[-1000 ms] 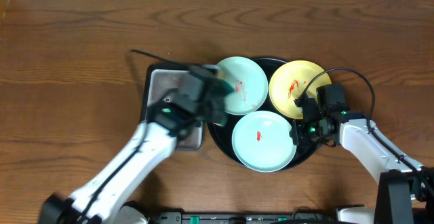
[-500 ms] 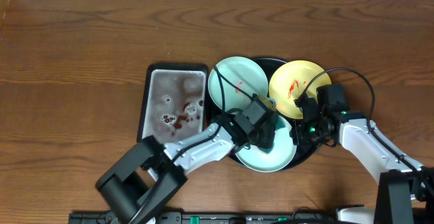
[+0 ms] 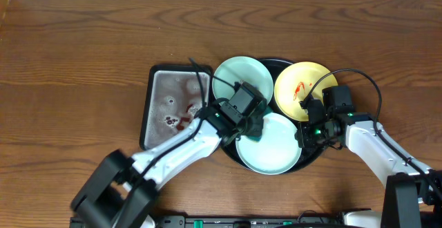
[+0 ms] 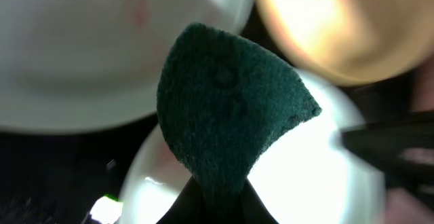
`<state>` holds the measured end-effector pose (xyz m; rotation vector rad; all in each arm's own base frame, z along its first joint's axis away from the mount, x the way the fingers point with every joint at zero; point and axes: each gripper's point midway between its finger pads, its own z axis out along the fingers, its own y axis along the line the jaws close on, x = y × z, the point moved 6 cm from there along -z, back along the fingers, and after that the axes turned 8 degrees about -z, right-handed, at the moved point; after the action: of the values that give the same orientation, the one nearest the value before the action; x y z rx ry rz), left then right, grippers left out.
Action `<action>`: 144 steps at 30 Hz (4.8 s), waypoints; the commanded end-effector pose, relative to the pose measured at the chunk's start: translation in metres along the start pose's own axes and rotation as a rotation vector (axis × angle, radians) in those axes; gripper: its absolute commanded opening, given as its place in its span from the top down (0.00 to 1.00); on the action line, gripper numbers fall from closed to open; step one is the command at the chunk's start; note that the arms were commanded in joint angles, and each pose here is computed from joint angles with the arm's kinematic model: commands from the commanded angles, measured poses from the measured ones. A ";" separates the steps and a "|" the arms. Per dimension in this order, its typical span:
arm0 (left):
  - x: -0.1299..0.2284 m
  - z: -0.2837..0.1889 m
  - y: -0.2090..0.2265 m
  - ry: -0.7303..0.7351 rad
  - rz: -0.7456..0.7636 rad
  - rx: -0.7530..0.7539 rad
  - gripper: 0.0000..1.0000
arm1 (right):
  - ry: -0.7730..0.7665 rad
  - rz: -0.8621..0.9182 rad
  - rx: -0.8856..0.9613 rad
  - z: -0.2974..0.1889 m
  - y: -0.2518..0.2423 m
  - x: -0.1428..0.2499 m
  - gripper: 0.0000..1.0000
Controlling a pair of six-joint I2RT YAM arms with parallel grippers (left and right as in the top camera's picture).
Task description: Clean dirty plates on tray and stack at the side
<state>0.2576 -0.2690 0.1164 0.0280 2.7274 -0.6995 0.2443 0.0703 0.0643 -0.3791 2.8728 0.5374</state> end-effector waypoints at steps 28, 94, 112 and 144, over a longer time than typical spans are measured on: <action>-0.018 -0.039 0.010 0.011 0.057 0.092 0.92 | -0.010 -0.026 0.001 -0.001 0.002 -0.006 0.88; -0.006 -0.043 0.193 0.150 -0.258 -0.464 0.38 | -0.561 -0.598 1.031 -0.147 0.089 -0.062 0.99; -0.015 -0.050 0.187 0.131 -0.242 -0.455 0.93 | -0.562 -0.599 1.028 -0.147 0.089 -0.062 0.99; 0.010 -0.049 0.195 0.147 -0.283 -0.445 0.93 | -0.562 -0.601 1.026 -0.147 0.090 -0.062 0.99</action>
<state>0.2558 -0.0810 0.0672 -0.4195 2.9916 -0.1925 0.2573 0.1076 0.2330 -0.7120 1.9928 -0.7710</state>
